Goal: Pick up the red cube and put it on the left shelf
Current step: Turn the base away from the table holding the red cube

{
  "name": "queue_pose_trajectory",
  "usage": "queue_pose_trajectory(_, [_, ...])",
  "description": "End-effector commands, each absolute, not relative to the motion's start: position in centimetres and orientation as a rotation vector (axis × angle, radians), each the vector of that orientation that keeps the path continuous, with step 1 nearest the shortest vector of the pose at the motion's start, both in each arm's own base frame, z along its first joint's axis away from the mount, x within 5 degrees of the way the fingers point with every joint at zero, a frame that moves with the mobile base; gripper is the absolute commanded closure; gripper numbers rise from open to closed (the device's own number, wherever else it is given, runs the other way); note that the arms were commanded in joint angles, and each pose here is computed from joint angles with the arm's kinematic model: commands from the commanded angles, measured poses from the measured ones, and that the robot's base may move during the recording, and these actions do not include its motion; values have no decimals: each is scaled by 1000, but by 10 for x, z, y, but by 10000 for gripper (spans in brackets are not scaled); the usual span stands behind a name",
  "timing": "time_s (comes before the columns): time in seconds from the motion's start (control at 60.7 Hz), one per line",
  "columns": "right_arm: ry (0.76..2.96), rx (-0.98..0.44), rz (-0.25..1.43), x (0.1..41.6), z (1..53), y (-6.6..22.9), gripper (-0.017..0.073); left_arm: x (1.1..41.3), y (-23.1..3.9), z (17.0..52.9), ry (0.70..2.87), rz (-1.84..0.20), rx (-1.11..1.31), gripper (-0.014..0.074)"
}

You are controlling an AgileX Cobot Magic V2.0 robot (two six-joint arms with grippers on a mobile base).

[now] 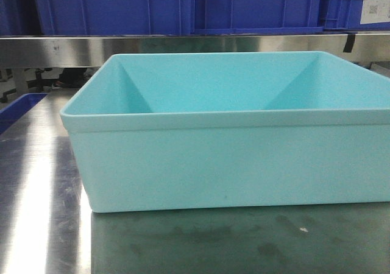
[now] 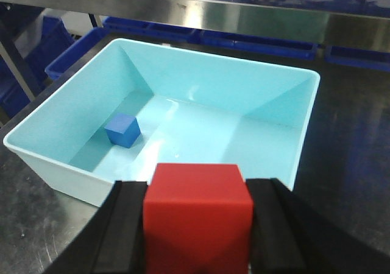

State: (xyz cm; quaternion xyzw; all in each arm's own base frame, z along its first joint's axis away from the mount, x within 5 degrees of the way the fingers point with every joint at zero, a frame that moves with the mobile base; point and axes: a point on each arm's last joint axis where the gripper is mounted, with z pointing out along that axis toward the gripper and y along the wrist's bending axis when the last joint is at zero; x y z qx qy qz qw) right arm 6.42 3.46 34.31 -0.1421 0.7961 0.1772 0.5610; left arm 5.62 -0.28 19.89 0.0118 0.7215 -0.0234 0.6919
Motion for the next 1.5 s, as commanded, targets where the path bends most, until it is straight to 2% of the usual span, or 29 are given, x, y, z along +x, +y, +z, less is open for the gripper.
queue_pose_trajectory(0.0, [1727, -304, 433, 58, 354, 31, 345, 56, -3, 200, 1535, -66, 26, 492])
queue_pose_trajectory(1.484, [1695, -298, 437, 52, 353, 28, 345, 56, -3, 200, 1535, -66, 26, 492])
